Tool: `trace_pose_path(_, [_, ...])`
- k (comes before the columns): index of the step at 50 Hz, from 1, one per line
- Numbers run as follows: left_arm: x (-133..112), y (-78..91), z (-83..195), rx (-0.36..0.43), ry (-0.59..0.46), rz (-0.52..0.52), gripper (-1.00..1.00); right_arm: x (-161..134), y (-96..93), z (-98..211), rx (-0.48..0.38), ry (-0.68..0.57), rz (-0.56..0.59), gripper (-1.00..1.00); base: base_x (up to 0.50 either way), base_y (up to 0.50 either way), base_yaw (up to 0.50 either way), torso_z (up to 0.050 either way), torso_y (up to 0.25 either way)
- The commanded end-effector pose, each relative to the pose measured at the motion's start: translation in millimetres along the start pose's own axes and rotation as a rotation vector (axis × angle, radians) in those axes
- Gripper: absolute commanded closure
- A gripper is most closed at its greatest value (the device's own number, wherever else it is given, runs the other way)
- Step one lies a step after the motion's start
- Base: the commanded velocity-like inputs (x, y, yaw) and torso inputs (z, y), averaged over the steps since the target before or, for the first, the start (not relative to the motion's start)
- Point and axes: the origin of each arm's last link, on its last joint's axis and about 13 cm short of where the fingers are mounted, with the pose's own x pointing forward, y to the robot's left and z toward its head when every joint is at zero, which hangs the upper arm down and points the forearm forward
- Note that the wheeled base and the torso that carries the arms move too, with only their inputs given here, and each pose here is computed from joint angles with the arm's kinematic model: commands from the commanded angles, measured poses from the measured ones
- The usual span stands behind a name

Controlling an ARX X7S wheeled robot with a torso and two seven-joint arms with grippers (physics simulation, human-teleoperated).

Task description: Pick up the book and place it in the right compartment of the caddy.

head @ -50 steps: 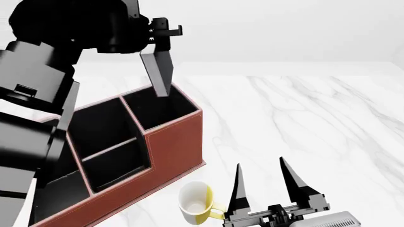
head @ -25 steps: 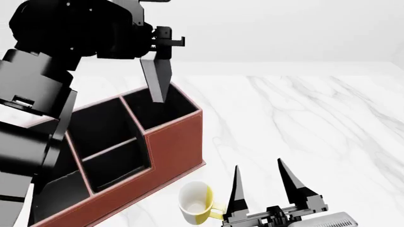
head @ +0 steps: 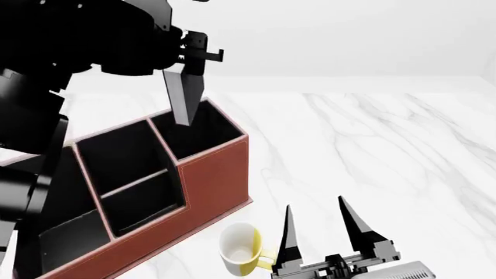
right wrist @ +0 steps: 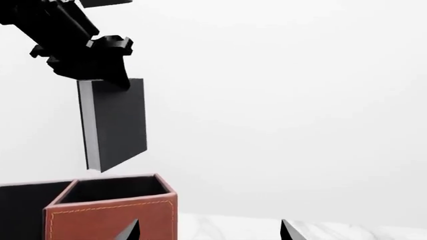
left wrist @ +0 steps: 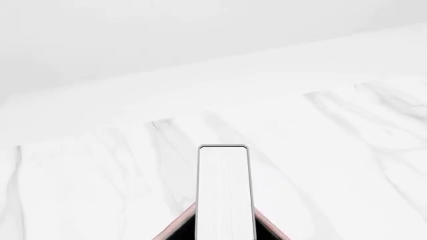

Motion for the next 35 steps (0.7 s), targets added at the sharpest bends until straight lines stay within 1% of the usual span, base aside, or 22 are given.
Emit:
trace_pose_path(1, [-19,-3.6,8,0.029,-0.076,-0.015,1.0,2,0.2,0,-0.011,-0.011,0.006,-1.0,0.0,0.0,0.0,0.0,0.0])
trace_pose_path(8, [-17,-5.3,5,0.032,-0.069,-0.025,1.0,2,0.2,0,-0.012,-0.01,0.006,-1.0,0.0,0.0,0.0,0.001,0.001])
trace_pose_path(20, [-6,-3.1,-2,0.03,-0.044,-0.003,1.0,1,0.1,0,-0.012,-0.008,0.006,-1.0,0.0,0.0,0.0,0.0,0.002])
trace_pose_path(35, [4,-8.0,-15,0.038,-0.016,-0.02,1.0,1,0.4,-2,-0.011,-0.003,0.008,-1.0,0.0,0.0,0.0,0.0,0.001])
